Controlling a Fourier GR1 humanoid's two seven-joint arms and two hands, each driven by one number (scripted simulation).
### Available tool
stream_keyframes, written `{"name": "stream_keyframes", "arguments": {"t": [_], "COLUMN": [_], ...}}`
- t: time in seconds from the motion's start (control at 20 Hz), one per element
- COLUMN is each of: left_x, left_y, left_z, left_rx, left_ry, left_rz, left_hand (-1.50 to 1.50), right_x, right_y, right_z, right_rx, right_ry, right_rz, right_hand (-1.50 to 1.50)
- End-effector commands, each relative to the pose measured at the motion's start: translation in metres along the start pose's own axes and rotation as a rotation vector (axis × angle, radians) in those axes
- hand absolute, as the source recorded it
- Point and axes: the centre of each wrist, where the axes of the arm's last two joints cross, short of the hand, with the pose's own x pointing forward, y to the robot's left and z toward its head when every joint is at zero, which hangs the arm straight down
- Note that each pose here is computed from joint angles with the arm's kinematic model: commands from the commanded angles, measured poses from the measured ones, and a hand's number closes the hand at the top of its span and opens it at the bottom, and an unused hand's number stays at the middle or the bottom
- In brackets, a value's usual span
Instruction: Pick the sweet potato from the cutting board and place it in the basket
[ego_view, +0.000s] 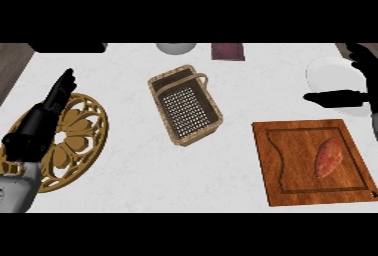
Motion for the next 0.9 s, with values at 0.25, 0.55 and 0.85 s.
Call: {"name": "stream_keyframes", "arguments": {"t": [0.25, 0.55, 0.85], "left_x": [-0.002, 0.004, -0.01], "left_y": [0.004, 0.001, -0.002], "left_z": [0.006, 0.007, 0.001], "left_rx": [-0.001, -0.013, -0.014], "left_ry": [0.0, -0.013, -0.018], "left_rz": [0.0, 0.011, 0.011], "left_hand": [0.0, 0.0, 0.0], "right_x": [0.047, 0.072, 0.049], "right_y": [-0.075, -0.099, -0.102], "right_z": [-0.003, -0.002, -0.008], "right_rx": [0.471, 0.637, 0.66], "right_ry": [0.225, 0.303, 0.353], "right_rz": [0.492, 0.523, 0.507], "right_hand": [-1.5, -1.5, -1.5]}}
